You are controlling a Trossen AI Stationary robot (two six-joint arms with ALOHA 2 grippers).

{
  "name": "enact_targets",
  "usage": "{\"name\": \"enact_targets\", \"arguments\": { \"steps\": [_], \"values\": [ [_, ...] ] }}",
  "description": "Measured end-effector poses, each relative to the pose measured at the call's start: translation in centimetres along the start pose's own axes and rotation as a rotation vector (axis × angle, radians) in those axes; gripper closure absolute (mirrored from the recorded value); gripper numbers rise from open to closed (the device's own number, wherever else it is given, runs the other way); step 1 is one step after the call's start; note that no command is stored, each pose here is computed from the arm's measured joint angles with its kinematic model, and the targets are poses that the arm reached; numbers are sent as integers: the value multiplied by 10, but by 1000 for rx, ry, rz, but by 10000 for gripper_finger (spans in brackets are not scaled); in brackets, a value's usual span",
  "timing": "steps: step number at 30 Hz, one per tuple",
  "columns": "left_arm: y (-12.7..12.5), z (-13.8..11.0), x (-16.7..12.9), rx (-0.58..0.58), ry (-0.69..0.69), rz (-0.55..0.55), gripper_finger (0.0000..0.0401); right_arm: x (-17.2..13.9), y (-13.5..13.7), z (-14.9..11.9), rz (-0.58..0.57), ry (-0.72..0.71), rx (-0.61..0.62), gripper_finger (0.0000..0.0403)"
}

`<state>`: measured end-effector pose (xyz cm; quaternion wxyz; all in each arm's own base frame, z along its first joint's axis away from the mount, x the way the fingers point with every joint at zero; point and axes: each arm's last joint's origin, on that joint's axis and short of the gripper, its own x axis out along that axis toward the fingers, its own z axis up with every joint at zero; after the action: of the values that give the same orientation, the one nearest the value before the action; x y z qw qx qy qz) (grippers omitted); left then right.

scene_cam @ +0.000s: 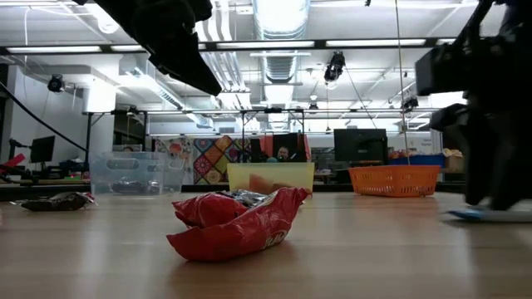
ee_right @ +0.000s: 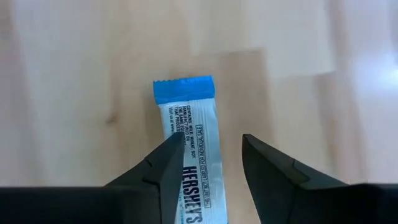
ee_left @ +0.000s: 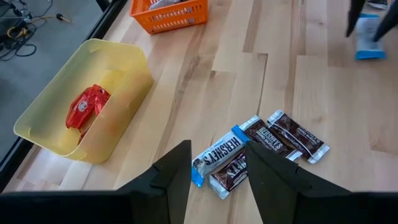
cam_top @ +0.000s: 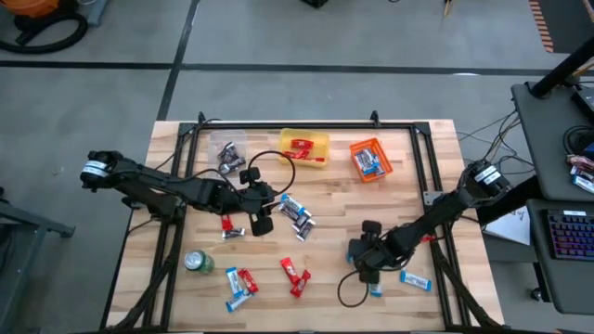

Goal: Sort candy
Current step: Put the white chocolate bar into the orange bin

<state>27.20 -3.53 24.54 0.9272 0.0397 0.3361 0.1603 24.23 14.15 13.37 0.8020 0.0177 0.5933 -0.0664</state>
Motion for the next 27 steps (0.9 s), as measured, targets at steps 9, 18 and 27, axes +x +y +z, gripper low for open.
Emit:
{"name": "enact_targets", "arguments": {
  "steps": [9,18,27],
  "values": [
    [0,0,0,-1,0,0,267,-23,-14,8,10,-83,-60,269],
    [0,1,0,-7,-9,-1,267,-34,-16,7,54,-121,-87,229],
    [0,1,0,-7,-9,-1,267,-19,-11,-10,32,-235,-158,202]
  ]
}}
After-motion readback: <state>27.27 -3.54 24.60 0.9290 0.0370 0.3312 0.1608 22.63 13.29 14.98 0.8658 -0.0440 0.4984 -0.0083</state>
